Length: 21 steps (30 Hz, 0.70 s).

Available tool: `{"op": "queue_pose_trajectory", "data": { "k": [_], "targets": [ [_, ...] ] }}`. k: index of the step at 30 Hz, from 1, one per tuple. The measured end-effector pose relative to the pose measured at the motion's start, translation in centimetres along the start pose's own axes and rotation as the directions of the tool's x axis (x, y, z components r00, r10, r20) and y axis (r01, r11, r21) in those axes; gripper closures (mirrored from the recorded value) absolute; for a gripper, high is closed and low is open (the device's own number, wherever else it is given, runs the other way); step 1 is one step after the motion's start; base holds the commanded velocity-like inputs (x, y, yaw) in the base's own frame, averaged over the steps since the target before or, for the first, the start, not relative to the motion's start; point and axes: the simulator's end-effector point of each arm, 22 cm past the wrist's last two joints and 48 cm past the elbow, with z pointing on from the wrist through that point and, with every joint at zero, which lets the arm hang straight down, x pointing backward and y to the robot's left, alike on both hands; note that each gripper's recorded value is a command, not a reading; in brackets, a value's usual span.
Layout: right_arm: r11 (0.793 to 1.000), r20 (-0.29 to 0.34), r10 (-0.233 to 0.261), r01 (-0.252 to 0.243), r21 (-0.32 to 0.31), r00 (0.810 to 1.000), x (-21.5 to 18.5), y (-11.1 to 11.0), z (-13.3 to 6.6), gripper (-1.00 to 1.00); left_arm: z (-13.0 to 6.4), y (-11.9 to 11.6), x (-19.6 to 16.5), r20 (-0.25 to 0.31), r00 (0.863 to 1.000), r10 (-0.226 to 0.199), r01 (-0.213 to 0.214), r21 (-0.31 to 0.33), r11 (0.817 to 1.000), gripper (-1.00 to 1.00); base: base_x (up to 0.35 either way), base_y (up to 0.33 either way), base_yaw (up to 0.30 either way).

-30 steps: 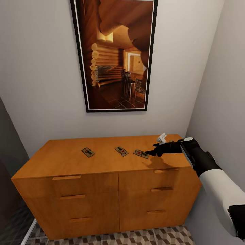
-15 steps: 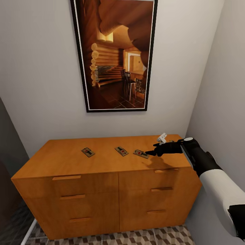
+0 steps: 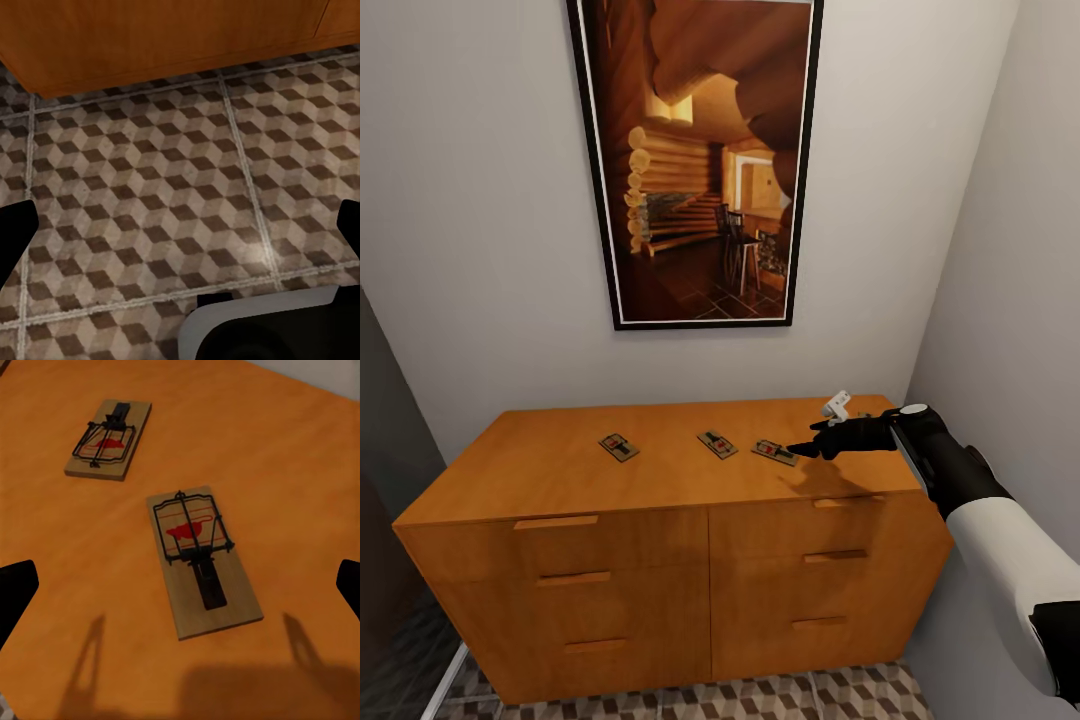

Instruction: Take the four mousetraps from the cabinet in the bathroom and place them on the bathroom floor. Make sure all four end up on the same floor surface, and ensure that at least two of them are either under or directly next to the same bathroom sink.

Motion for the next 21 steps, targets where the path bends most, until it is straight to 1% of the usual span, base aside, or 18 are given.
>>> {"op": "queue_pose_trajectory", "data": {
  "k": [21],
  "targets": [
    [1.000,-0.002,0.002,-0.002,0.001,1.000,0.16,-0.13,0.03,-1.00,-0.04,0.00,0.07,-0.003,1.000,0.000,0.000,0.000,1.000,-1.00,0.000,0.000,0.000]
  ]
}}
